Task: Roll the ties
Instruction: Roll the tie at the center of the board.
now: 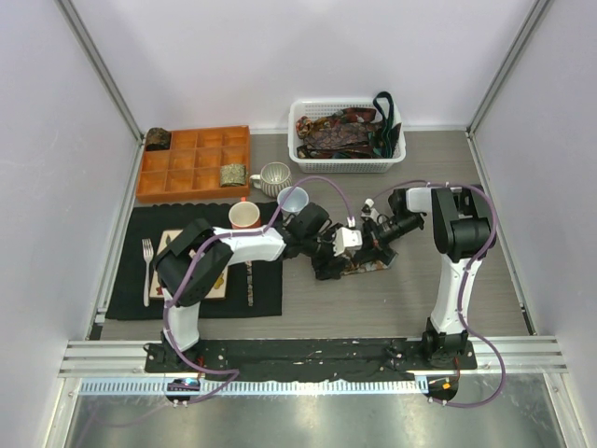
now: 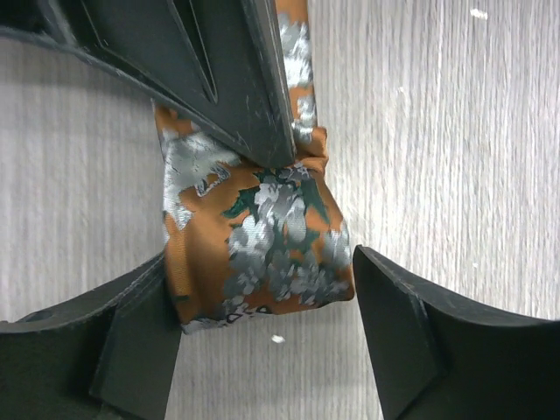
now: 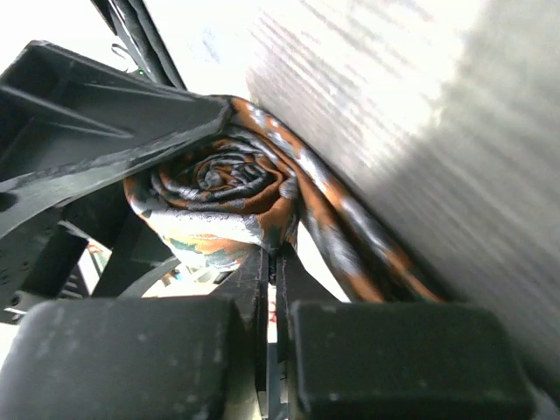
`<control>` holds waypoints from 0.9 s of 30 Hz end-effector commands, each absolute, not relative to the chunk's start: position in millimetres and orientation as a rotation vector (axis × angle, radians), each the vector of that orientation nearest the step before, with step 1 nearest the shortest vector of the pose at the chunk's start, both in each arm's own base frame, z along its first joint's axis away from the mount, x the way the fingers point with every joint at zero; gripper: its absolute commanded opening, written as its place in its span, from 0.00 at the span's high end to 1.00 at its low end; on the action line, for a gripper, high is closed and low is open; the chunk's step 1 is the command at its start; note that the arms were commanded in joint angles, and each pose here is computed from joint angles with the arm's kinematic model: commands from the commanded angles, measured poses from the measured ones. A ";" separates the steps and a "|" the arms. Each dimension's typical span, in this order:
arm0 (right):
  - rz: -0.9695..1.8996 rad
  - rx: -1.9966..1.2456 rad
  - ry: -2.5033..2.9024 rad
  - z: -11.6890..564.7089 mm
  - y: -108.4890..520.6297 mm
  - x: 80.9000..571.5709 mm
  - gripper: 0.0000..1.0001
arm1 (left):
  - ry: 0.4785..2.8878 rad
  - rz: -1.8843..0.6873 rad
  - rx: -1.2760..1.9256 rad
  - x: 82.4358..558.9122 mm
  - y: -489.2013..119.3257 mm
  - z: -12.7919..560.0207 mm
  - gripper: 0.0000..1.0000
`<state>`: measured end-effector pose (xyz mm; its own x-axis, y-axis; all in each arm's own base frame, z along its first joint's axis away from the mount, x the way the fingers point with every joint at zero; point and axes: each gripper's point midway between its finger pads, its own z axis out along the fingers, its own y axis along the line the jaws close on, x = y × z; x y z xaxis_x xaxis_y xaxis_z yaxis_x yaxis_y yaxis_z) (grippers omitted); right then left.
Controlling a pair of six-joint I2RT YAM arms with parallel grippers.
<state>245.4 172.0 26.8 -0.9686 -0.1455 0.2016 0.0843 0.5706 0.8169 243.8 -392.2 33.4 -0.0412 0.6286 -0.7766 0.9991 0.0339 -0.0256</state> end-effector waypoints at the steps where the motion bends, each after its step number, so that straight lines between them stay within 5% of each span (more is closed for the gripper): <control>1: -1.073 0.145 -2.704 -25.0 144.8 251.5 0.99 | 1.576 -0.817 1.592 262.7 -420.5 74.6 0.21; 9: -1.049 0.132 -2.694 -28.3 143.4 251.9 0.99 | 1.551 -0.828 1.614 266.3 -439.9 65.7 0.20; 17: -1.084 0.161 -2.717 -16.0 145.5 255.1 0.99 | 1.640 -0.818 1.682 254.7 -424.9 36.0 0.39; 20: -1.131 0.187 -2.725 -5.0 149.6 256.7 0.98 | 1.698 -0.823 1.695 245.7 -413.7 26.5 0.55; 22: -1.225 0.215 -2.713 10.5 156.1 258.3 0.93 | 1.705 -0.847 1.711 238.8 -409.3 23.9 0.68; 27: -1.424 0.293 -2.681 58.1 167.1 255.8 0.54 | 1.684 -0.892 1.811 215.4 -389.4 23.5 0.73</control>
